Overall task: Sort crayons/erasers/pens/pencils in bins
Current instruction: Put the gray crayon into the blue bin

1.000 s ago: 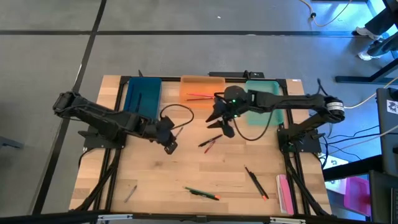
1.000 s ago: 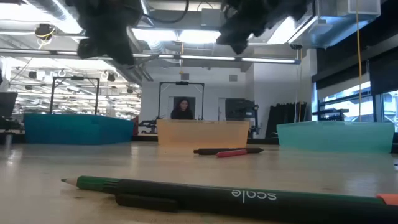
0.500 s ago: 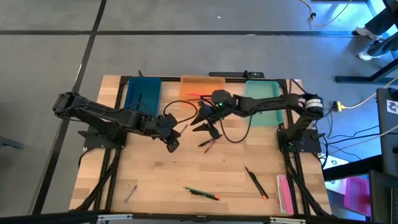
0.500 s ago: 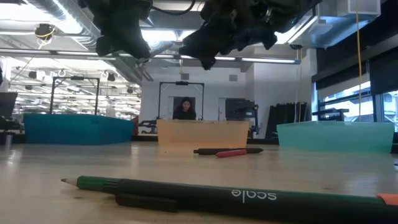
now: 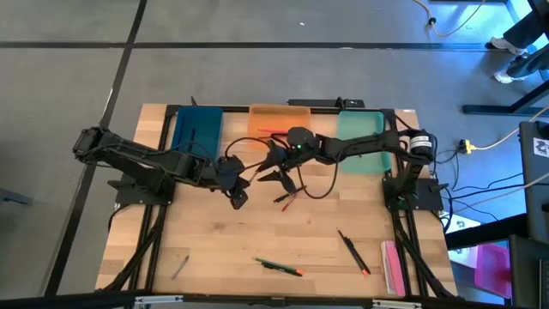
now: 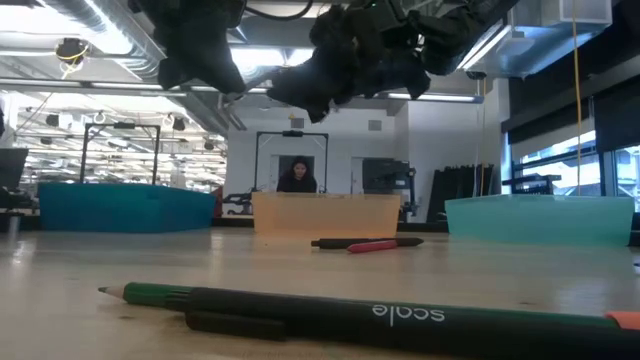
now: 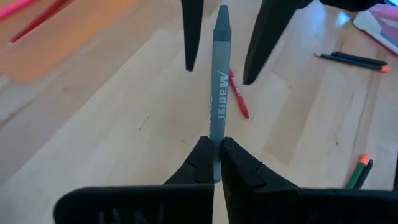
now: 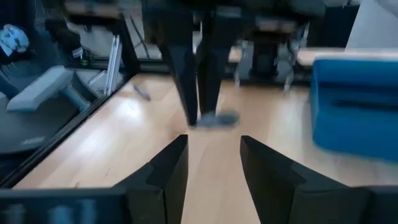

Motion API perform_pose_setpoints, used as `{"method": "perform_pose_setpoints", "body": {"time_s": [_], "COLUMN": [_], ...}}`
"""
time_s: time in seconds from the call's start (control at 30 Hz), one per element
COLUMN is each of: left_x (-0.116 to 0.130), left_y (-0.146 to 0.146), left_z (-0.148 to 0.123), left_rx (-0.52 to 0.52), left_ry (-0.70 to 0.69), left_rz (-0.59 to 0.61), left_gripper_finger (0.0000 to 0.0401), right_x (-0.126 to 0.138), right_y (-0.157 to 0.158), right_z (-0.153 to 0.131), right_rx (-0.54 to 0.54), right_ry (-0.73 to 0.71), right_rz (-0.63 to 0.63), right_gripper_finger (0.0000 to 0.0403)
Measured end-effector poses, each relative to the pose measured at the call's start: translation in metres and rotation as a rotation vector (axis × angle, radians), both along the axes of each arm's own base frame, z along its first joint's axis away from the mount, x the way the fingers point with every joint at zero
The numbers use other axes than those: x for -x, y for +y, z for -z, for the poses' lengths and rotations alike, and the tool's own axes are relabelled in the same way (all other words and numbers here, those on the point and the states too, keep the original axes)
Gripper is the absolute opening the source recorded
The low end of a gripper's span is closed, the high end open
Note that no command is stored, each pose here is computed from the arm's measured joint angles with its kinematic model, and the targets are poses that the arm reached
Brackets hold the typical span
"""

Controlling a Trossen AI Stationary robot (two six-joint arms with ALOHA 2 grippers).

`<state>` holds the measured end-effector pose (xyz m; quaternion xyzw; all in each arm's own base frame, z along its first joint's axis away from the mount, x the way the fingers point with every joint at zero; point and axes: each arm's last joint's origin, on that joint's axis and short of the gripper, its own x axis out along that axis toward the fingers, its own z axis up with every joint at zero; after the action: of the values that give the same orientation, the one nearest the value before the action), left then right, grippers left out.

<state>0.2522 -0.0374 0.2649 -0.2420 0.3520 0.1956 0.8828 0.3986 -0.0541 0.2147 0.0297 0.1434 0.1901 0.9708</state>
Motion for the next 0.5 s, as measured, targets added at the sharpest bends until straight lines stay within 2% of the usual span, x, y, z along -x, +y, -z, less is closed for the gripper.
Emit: {"method": "perform_pose_setpoints", "body": {"time_s": [0.33, 0.5], "left_x": [0.000, 0.000], "left_y": [0.001, 0.001], "left_z": [0.000, 0.000], "left_rx": [-0.010, -0.010], "left_ry": [-0.006, -0.005], "left_rz": [-0.013, -0.014], "left_gripper_finger": [0.0000, 0.0000], "right_x": [-0.020, -0.024], "right_y": [-0.001, -0.001], "right_z": [-0.003, -0.002], "right_rx": [-0.036, -0.045], "right_ry": [-0.018, -0.017], "right_rz": [-0.050, -0.070], "right_gripper_finger": [0.0149, 0.0125]}}
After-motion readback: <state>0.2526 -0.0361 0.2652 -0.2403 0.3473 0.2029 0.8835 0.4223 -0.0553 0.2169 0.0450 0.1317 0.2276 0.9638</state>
